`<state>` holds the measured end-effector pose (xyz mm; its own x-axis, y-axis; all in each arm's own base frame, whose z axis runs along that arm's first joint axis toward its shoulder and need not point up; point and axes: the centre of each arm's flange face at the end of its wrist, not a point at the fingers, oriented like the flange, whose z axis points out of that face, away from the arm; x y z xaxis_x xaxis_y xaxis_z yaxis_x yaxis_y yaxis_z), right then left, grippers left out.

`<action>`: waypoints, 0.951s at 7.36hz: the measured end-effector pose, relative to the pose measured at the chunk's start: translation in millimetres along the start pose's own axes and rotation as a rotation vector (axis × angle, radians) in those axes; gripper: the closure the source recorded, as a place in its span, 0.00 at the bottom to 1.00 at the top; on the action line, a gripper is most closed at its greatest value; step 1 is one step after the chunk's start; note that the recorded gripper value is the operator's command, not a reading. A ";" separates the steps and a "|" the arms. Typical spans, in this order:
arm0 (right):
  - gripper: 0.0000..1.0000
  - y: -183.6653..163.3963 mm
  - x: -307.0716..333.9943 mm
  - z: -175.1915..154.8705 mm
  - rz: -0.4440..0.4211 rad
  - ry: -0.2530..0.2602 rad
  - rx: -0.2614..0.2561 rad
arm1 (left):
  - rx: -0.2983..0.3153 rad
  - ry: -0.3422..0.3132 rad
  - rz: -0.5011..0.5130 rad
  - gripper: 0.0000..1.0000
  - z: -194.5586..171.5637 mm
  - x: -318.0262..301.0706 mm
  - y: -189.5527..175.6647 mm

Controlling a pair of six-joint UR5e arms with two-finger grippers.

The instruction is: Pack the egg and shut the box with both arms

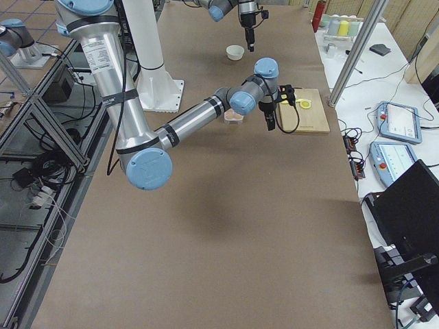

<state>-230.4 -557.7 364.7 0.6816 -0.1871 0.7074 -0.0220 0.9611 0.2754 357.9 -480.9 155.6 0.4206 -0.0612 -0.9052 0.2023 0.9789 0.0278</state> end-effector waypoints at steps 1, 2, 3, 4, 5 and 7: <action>0.00 0.4 32.0 8.9 -0.044 0.094 -0.029 | -0.004 -0.106 0.064 0.02 -18.9 -32.3 -8.1; 0.00 -2.8 64.2 14.6 -0.086 0.149 -0.060 | -0.011 -0.191 0.122 0.02 -32.2 -80.0 -21.3; 0.00 -5.4 92.1 17.5 -0.114 0.172 -0.087 | -0.031 -0.252 0.173 0.02 -46.3 -136.2 -37.7; 0.00 -4.3 122.0 16.4 -0.134 0.168 -0.116 | -0.067 -0.289 0.224 0.02 -65.0 -199.5 -55.8; 0.00 1.7 161.3 11.5 -0.150 0.146 -0.145 | -0.101 -0.312 0.266 0.02 -87.3 -266.7 -75.4; 0.00 26.9 243.7 -2.4 -0.155 0.113 -0.184 | -0.139 -0.353 0.297 0.02 -129.6 -393.4 -105.4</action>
<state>-63.1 -577.0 543.0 0.7438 -0.3214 0.5860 0.2155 0.9453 0.2448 56.4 -534.7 453.7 0.7216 0.1866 -0.6667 -0.0826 0.9793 0.1846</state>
